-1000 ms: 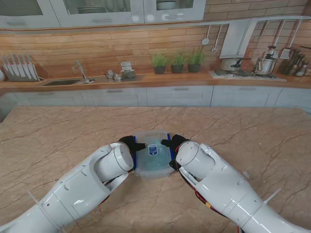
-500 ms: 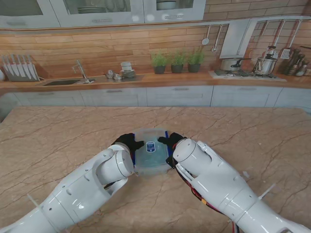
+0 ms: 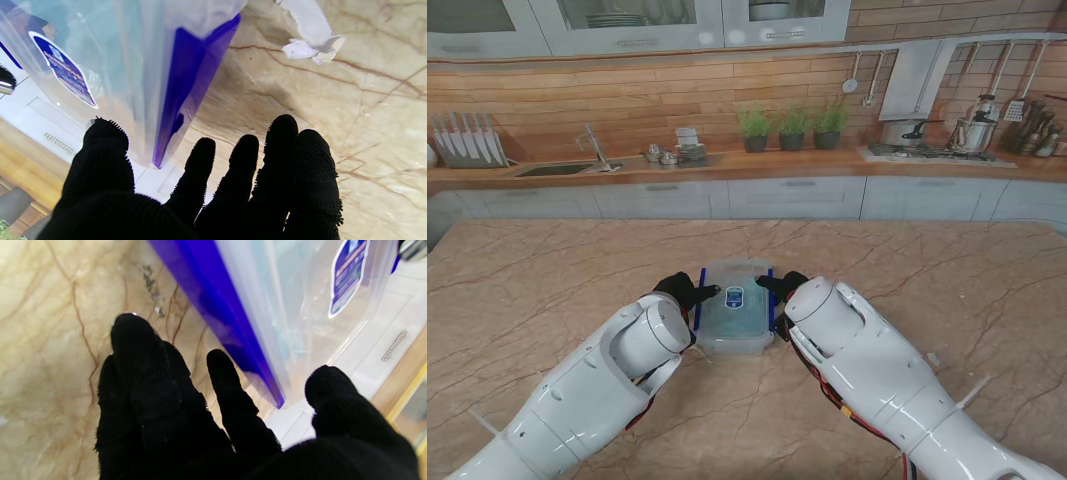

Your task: Fold the bubble film and place it into the plastic crate

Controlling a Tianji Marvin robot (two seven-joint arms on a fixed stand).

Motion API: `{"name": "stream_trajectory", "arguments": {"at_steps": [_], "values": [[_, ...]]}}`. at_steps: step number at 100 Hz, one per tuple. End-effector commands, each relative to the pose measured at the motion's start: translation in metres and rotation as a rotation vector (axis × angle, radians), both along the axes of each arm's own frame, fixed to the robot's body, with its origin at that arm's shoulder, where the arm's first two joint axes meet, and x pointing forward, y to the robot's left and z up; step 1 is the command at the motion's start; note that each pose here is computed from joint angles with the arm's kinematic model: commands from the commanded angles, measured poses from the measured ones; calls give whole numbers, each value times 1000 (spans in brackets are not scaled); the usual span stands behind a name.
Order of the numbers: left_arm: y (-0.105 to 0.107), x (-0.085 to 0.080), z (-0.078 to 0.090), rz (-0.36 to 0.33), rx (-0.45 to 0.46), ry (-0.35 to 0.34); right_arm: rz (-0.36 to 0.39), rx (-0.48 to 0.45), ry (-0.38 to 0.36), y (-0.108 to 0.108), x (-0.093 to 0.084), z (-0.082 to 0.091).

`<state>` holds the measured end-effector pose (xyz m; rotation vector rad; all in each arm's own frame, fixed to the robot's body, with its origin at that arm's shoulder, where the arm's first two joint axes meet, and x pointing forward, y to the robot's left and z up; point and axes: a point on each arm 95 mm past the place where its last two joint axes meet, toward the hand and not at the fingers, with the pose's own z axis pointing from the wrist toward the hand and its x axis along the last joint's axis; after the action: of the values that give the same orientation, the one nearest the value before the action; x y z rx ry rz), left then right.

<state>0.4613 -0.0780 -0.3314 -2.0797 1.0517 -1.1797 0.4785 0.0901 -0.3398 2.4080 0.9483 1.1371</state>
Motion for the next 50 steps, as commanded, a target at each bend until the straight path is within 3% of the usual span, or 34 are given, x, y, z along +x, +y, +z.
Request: {"name": "stream_trajectory", "arguments": {"at_steps": [1,27,50], "values": [[1,-7,-7,-3,-10,11,-10,-20,-13,-5,-4,-1],[24,-16,-8,65,-50,-43,-90,-45,-80,-37,-7,6],[59,-26,-2,115,-94,-97,-120,-112,-176,-72,-25,12]]}}
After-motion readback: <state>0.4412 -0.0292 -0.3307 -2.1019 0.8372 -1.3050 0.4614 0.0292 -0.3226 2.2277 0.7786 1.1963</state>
